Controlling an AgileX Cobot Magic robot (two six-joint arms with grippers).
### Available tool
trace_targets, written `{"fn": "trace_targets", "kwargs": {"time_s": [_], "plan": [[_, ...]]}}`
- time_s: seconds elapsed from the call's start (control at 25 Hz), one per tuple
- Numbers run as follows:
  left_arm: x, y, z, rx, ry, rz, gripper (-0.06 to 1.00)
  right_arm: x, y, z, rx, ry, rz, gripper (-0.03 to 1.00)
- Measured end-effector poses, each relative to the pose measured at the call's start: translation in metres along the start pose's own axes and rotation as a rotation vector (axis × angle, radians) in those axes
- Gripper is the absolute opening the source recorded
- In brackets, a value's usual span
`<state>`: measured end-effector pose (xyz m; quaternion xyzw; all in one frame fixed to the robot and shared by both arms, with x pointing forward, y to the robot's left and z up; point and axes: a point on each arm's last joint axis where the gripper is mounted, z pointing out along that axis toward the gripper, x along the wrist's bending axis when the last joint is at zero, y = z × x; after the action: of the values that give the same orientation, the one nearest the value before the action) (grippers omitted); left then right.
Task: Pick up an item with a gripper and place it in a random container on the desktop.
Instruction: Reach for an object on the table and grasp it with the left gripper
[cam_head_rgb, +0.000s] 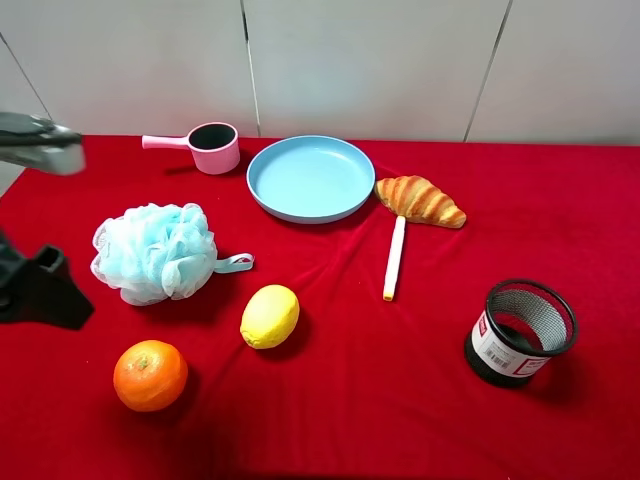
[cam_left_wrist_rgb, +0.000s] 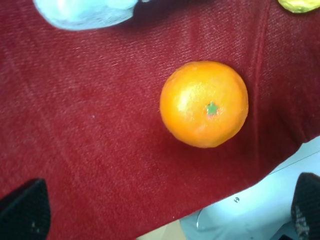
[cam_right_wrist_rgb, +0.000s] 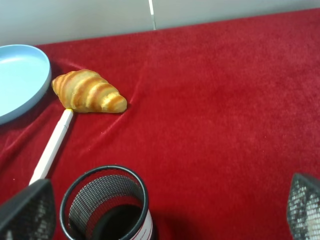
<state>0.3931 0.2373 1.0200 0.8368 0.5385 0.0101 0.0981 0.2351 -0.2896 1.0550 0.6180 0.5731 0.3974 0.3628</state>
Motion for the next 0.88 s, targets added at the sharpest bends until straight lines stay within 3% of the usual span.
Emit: {"fn": "trace_targets", "kwargs": {"time_s": [0.28,0.88], "plan": [[-0.018,0.017,0.030,0.086,0.046,0.083,0.95,0.000,0.000,0.000,0.000,0.000,0.000,0.69],[-0.049,0.038,0.096,0.176,0.052,0.219,0.95,0.000,0.000,0.000,0.000,0.000,0.000,0.69]]}}
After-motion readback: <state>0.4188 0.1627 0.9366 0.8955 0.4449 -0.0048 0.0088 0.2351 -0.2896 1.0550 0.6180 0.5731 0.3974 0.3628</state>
